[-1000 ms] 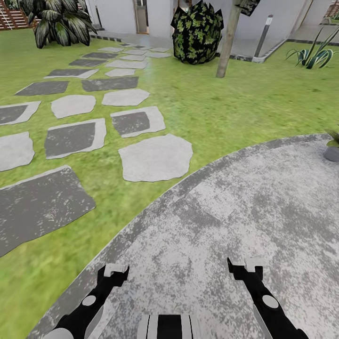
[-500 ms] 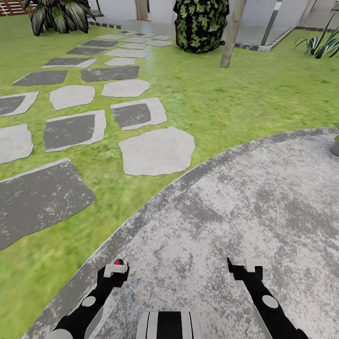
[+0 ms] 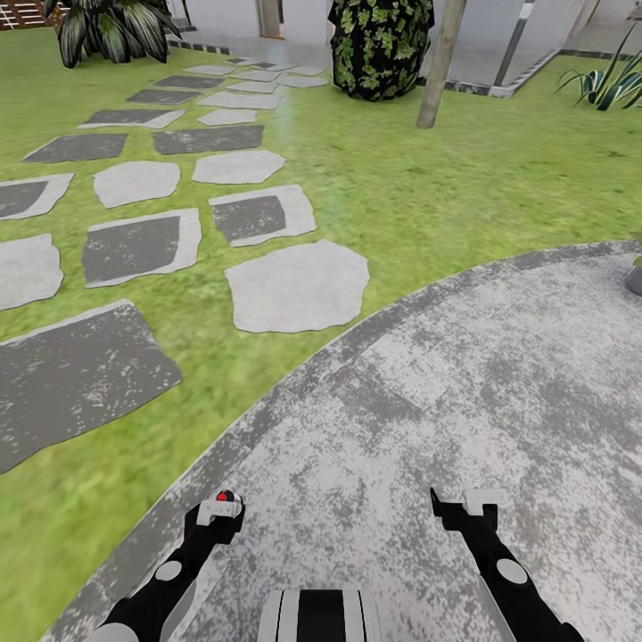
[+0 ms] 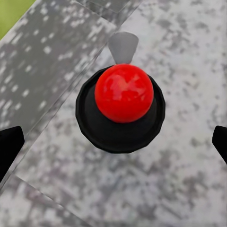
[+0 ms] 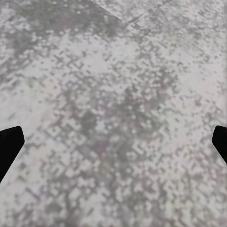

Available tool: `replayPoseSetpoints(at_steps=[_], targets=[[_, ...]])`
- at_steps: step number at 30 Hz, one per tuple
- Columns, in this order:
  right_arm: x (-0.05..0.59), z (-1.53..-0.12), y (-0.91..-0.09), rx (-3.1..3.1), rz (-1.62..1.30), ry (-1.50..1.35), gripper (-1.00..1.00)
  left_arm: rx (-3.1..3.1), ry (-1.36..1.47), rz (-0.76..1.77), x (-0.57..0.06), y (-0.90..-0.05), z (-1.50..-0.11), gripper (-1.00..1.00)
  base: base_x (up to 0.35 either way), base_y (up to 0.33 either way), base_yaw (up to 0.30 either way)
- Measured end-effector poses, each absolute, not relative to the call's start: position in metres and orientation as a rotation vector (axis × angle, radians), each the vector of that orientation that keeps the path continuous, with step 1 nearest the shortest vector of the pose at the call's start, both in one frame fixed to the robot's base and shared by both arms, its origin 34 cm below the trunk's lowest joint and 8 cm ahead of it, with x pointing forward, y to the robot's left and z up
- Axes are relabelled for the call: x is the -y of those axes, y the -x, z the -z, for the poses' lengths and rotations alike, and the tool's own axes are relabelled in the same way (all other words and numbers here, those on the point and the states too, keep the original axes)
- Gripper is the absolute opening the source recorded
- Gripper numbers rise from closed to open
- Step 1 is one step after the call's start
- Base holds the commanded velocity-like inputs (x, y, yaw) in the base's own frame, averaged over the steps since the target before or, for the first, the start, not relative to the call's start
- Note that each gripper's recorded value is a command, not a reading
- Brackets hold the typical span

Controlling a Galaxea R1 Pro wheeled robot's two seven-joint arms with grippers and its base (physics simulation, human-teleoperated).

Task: Pick up the pesticide atomizer in the garden and spray insectifuge to fully cover both potted plants in the garden.

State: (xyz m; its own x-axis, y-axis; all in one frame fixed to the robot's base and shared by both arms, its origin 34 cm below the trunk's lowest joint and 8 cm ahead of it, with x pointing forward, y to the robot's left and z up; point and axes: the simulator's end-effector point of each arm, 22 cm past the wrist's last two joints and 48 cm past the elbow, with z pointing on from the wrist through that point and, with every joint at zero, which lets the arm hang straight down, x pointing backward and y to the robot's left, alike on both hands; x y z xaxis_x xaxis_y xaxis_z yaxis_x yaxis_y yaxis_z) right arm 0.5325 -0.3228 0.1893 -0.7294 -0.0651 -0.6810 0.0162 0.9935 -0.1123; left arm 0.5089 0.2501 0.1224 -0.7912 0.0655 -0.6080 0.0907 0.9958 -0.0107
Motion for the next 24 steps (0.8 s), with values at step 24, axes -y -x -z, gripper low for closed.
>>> replayPoseSetpoints(at_steps=[24], targets=[[0.3229,-0.1891,-0.5324,-2.385,0.142,0.034,1.0,-2.483,-0.109,0.054,-0.2487,-0.5104,-0.1232,1.0,0.0,0.0,0.0]])
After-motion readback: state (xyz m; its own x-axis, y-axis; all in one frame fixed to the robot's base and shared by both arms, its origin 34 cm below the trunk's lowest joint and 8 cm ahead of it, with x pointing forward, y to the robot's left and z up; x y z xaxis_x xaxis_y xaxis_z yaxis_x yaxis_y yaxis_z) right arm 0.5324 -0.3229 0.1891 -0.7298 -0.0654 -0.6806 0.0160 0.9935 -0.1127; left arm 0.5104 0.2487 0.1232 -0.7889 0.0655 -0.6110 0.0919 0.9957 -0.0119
